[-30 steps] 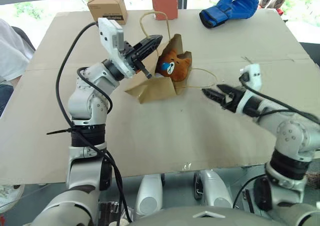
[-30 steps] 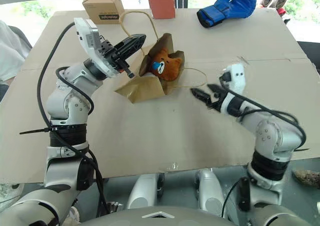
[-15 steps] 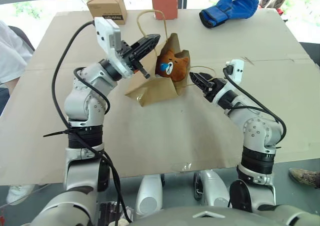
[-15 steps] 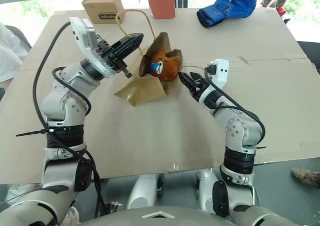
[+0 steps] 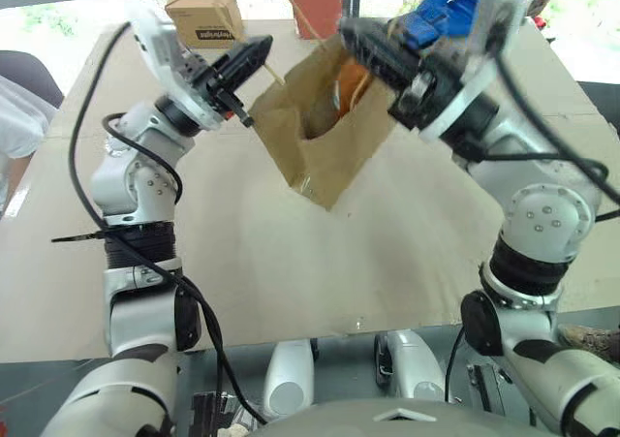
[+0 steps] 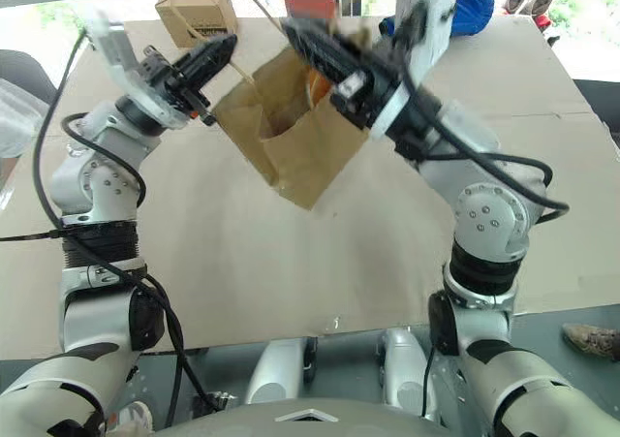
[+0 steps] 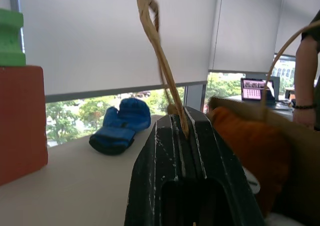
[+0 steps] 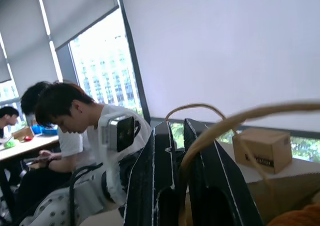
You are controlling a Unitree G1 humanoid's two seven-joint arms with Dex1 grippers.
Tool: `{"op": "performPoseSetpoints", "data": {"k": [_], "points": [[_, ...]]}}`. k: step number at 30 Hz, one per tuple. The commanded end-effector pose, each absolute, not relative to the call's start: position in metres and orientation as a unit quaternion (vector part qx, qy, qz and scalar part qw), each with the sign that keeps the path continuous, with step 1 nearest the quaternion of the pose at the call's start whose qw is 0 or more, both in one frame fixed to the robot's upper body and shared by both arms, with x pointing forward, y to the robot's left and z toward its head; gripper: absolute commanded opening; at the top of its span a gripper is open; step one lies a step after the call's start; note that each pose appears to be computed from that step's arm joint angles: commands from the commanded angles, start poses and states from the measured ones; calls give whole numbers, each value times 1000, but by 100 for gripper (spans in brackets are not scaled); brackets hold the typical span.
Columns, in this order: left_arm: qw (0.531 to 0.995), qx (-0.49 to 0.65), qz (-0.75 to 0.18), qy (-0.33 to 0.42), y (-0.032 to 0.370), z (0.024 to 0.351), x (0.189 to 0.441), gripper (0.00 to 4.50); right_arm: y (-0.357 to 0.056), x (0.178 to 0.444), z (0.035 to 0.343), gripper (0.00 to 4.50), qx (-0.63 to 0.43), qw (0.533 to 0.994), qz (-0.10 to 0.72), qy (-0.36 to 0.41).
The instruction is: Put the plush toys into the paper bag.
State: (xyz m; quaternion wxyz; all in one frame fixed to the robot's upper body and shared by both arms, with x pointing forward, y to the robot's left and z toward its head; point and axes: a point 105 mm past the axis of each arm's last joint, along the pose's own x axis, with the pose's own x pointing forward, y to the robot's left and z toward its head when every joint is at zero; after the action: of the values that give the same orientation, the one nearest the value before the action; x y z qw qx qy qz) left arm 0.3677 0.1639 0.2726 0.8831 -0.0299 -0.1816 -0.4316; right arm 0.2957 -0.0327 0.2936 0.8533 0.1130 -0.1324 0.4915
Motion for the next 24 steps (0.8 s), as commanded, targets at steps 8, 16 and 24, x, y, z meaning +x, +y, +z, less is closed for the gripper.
{"op": "performPoseSetpoints", "data": {"k": [8, 16, 24], "points": [[887, -15, -452, -94, 163, 225, 371, 91, -77, 283, 245, 277, -4, 887, 460, -41], [877, -63, -475, -48, 210, 235, 334, 417, -72, 281, 217, 199, -32, 886, 462, 9], [863, -29, -503, 32, 186, 197, 308, 450, -17, 317, 192, 7, -84, 862, 500, -6]]}}
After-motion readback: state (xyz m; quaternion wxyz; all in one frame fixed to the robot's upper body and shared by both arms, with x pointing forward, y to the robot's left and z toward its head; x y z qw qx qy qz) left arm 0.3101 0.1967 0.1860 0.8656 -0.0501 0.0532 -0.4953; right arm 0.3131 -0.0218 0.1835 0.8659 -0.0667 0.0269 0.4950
